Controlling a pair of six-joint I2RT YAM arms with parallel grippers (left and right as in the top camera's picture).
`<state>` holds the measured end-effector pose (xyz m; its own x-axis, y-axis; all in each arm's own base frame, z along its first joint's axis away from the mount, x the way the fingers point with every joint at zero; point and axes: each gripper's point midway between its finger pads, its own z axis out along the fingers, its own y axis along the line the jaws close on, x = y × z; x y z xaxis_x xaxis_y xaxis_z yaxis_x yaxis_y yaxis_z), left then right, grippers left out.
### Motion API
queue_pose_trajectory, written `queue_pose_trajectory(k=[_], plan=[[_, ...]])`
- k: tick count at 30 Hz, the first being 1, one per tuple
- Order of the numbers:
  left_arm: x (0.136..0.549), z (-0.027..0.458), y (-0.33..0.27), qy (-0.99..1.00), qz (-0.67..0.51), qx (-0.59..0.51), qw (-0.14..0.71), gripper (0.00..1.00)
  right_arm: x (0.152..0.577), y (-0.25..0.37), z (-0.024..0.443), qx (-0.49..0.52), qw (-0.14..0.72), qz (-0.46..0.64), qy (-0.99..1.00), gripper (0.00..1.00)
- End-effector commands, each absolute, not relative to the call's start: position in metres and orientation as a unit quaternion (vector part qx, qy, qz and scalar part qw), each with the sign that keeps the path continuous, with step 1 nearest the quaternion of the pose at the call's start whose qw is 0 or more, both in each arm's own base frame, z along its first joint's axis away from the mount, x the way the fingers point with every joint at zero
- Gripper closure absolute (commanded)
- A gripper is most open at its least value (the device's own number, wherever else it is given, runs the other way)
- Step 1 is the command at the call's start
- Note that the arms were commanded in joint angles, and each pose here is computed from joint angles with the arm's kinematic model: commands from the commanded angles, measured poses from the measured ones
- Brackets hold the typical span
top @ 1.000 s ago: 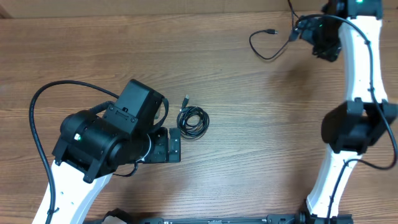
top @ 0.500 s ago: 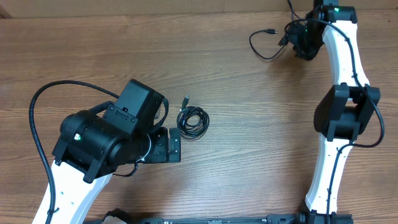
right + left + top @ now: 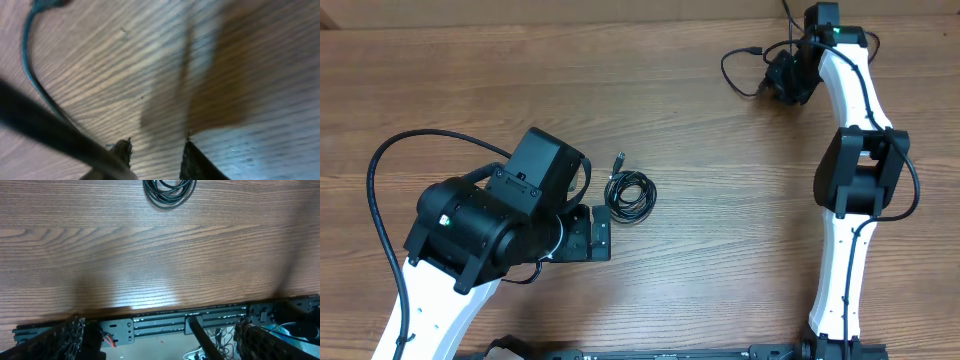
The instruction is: Untangle cables
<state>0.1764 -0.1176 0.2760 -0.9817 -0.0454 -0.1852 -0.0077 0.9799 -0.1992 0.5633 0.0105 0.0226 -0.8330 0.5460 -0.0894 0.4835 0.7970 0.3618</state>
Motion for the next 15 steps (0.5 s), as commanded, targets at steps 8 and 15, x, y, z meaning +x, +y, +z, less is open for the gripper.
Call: queue_pose_trajectory(k=[8, 15], plan=[[0.176, 0.275, -0.119, 0.991, -0.1, -0.012, 0.09, 0.01, 0.601, 0.013, 0.04, 0.352, 0.153, 0.206, 0.9, 0.96], [0.177, 0.275, -0.119, 0.991, -0.1, -0.012, 0.089, 0.01, 0.635, 0.02, 0.08, 0.354, 0.181, 0.357, 0.845, 0.96]])
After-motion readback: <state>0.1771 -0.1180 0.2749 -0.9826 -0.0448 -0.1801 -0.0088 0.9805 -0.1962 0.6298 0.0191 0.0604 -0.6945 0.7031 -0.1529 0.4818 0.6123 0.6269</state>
